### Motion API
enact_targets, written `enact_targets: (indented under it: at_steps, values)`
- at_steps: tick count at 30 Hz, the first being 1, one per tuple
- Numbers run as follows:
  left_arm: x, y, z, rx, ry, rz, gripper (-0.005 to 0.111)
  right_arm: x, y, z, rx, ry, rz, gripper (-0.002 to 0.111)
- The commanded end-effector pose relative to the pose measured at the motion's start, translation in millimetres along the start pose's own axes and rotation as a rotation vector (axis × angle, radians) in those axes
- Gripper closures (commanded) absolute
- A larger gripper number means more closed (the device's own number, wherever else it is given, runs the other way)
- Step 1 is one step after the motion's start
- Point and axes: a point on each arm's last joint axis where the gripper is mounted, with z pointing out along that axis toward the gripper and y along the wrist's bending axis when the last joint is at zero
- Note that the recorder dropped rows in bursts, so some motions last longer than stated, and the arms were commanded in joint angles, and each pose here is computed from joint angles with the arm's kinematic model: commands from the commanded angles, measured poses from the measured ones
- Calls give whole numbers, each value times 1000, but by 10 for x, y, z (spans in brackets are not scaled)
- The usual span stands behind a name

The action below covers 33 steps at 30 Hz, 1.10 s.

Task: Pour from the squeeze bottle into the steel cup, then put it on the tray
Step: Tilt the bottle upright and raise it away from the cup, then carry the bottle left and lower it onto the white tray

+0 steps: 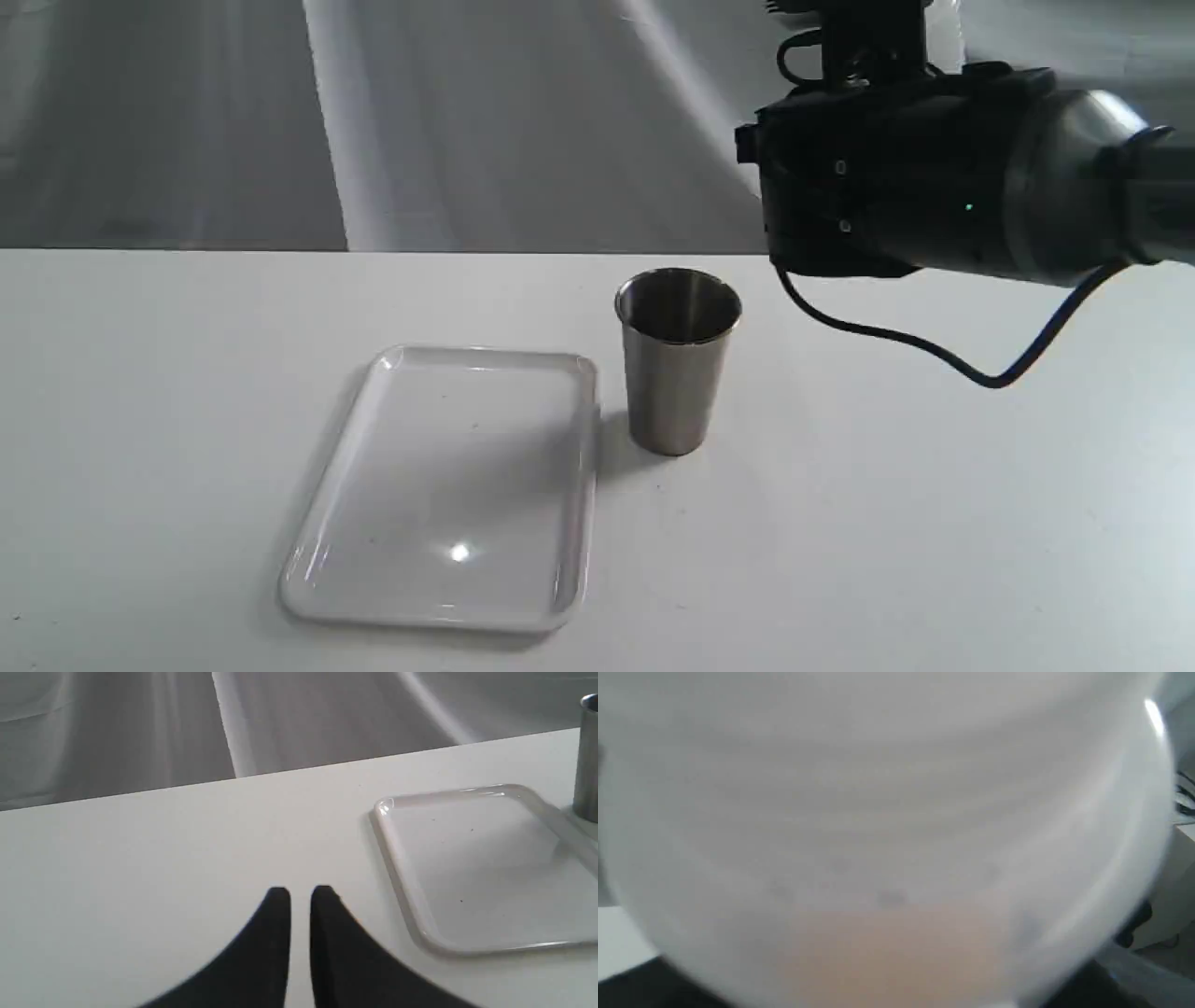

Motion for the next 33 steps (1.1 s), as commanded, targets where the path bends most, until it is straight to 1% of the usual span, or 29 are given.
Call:
enact_targets:
  at_steps: [1,7,8,10,11,16,20,23,26,30,33]
  values:
    - [6,-2,0,2,-7,-1,98,-102,-14,-55,-25,-32,19,56]
    - [6,-2,0,2,-7,-1,98,-127,70,-131,-110,-35,25,56]
    - [6,-2,0,2,-7,-1,98,-138,82,-146,-141,-28,38,56]
    - [6,-2,0,2,-7,-1,98,-164,130,-193,-229,-15,55,56]
    - [6,-2,0,2,-7,-1,98,-197,170,-229,-304,-21,56,56]
    - [6,-2,0,2,-7,-1,98,-330,390,-398,-624,-90,-78,56]
    - [6,-2,0,2,-7,-1,98,-471,562,-511,-815,-187,-149,56]
    - [6,-2,0,2,-7,-1,98,-528,669,-559,-923,-225,-139,56]
    - [6,-2,0,2,-7,-1,98,-515,786,-612,-1039,-261,-118,56]
    - [6,-2,0,2,-7,-1,98,-382,958,-567,-1111,-262,-70,56]
    - [6,-2,0,2,-7,-1,98,-267,1053,-493,-1108,-251,-73,56]
